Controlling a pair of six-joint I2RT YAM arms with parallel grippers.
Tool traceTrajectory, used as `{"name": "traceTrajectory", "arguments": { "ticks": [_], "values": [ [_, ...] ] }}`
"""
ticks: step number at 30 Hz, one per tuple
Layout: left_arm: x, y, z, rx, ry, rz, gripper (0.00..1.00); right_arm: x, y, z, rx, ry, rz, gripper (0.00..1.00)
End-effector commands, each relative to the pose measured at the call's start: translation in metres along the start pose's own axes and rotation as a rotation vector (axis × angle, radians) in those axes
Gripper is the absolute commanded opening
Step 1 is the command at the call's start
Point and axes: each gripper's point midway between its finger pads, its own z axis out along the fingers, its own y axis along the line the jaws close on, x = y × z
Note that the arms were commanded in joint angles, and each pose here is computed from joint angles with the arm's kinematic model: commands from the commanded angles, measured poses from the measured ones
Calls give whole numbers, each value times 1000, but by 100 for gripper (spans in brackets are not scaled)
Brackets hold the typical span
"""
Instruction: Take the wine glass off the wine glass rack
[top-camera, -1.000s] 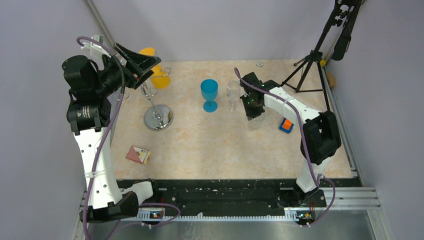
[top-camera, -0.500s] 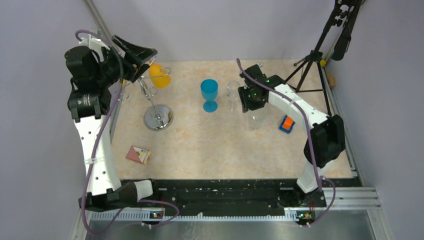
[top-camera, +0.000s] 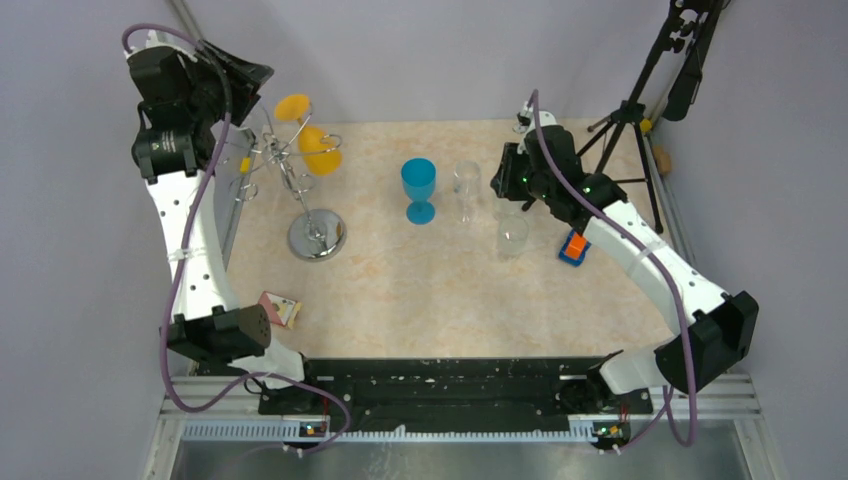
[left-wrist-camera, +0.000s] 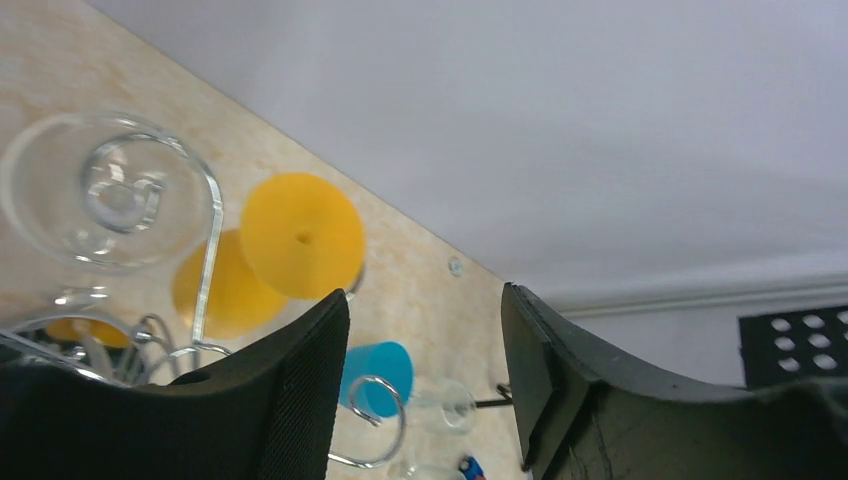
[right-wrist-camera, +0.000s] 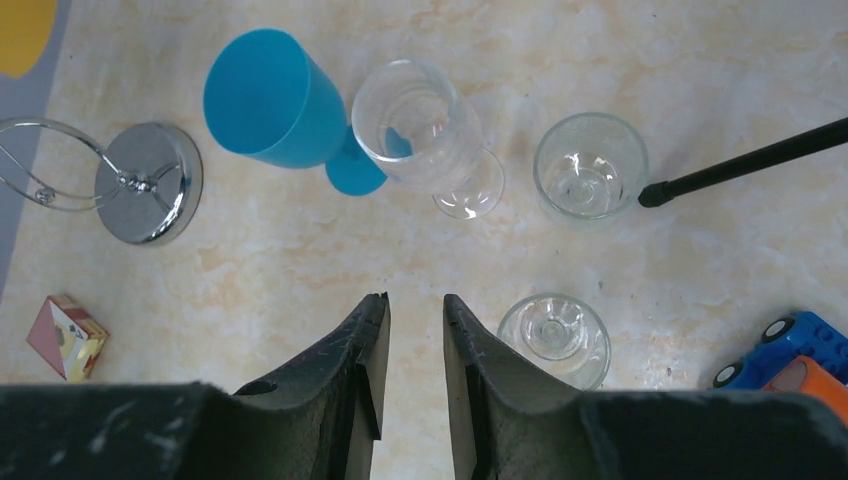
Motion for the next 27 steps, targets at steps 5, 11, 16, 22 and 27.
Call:
{"name": "traceTrajectory", "arguments": {
  "ticks": [5,11,16,22,27],
  "values": [
    [-11,51,13,-146,16,82,62,-6,-3,6,19,-42,34,28],
    [9,52,30,-68,100,32,49,-7,-1,10,17,-46,33,28],
    [18,63,36,-86,126,2,41,-5,-2,11,16,-40,32,28],
    [19,72,36,-116,123,16,48,0,-3,10,13,-34,35,28],
    [25,78,44,-112,147,-10,49,4,-6,8,25,-34,41,28]
  ]
}}
